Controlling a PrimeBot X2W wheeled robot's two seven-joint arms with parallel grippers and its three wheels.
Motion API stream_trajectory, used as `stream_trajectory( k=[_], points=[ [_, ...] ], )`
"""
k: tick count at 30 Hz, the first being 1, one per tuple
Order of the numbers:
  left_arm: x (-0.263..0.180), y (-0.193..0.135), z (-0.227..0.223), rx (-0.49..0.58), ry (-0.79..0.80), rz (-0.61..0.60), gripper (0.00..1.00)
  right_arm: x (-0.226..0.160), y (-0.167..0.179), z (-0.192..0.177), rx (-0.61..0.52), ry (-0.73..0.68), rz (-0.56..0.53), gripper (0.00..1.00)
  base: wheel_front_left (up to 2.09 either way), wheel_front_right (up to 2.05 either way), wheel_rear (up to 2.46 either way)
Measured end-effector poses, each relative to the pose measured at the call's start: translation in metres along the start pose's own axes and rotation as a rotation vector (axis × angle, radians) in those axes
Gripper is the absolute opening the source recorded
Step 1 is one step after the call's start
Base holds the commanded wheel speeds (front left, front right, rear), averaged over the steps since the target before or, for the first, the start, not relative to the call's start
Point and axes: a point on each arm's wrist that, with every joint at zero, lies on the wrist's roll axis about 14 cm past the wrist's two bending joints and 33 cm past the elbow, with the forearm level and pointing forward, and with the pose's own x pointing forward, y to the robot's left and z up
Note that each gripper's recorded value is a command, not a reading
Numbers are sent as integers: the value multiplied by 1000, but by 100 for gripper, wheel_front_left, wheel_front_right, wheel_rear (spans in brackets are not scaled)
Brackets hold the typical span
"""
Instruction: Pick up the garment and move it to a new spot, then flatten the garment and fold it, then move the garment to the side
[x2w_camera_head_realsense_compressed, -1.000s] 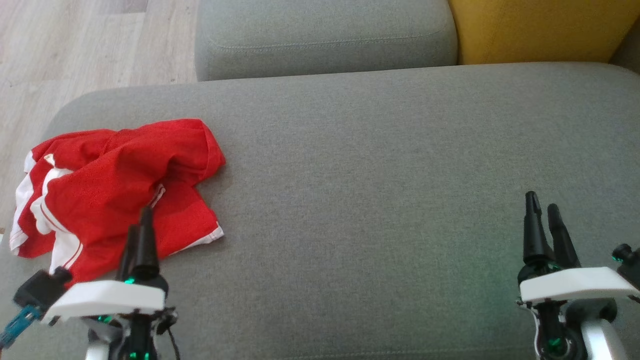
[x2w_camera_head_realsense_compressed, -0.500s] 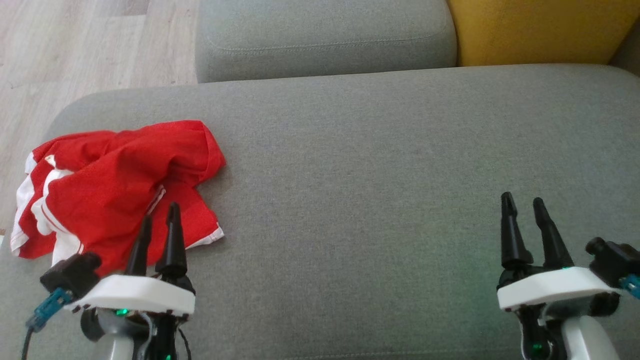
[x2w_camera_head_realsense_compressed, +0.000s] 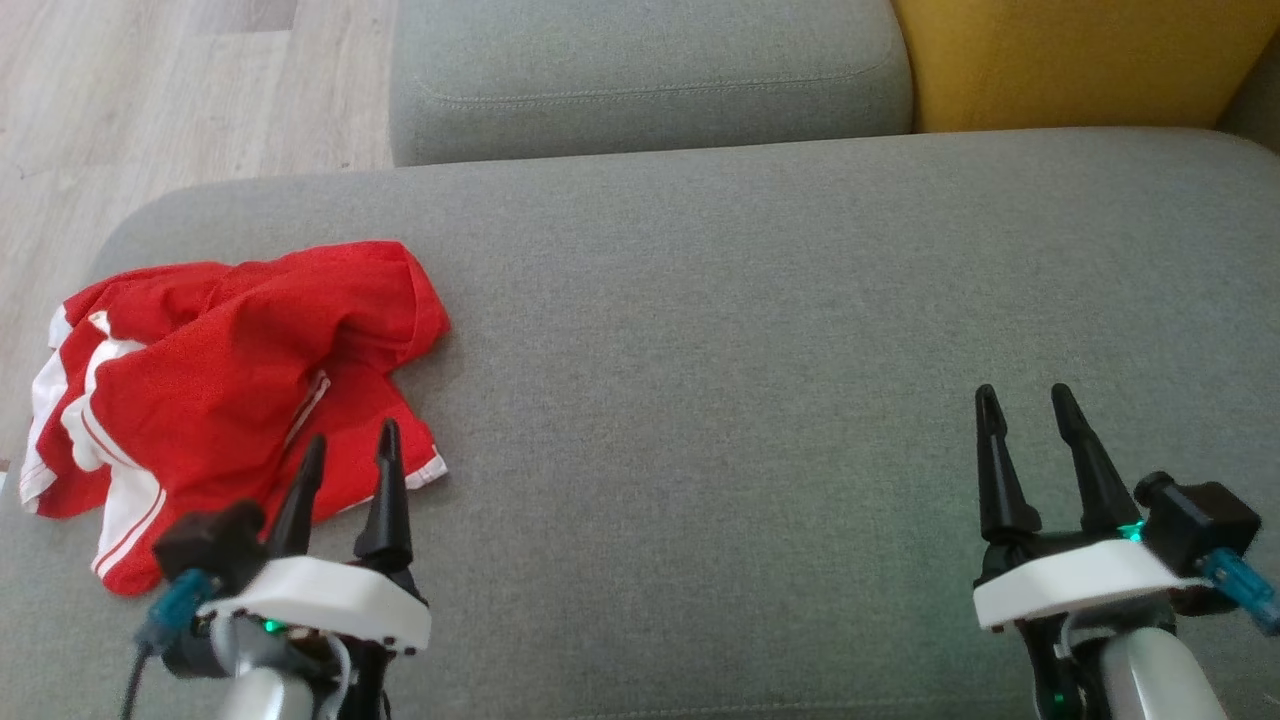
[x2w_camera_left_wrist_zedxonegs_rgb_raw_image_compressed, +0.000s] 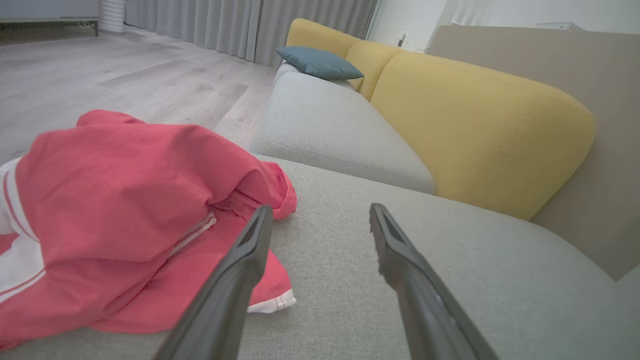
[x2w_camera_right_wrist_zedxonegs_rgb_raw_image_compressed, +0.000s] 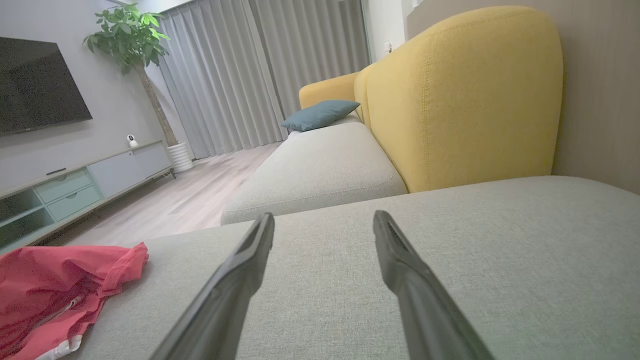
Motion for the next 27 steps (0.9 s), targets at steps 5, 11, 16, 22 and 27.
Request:
stream_trajectory(
  k=[5, 11, 16, 22, 27],
  points=[
    [-2, -5, -2, 105, -4, -17, 100, 0, 2, 1, -67, -5, 12, 100, 0, 0, 0],
    [-5, -9, -3, 199, -17, -30, 100, -1, 4, 1, -142, -11, 25, 100, 0, 0, 0],
    [-7, -16, -3, 307, -37, -61, 100, -1, 10, 2, -219, -21, 48, 100, 0, 0, 0],
    [-8, -25, 2, 393, -78, -87, 100, 0, 17, 3, -305, -30, 78, 100, 0, 0, 0],
    [-11, -33, 8, 456, -127, -114, 100, 0, 22, 6, -362, -49, 99, 100, 0, 0, 0]
  ],
)
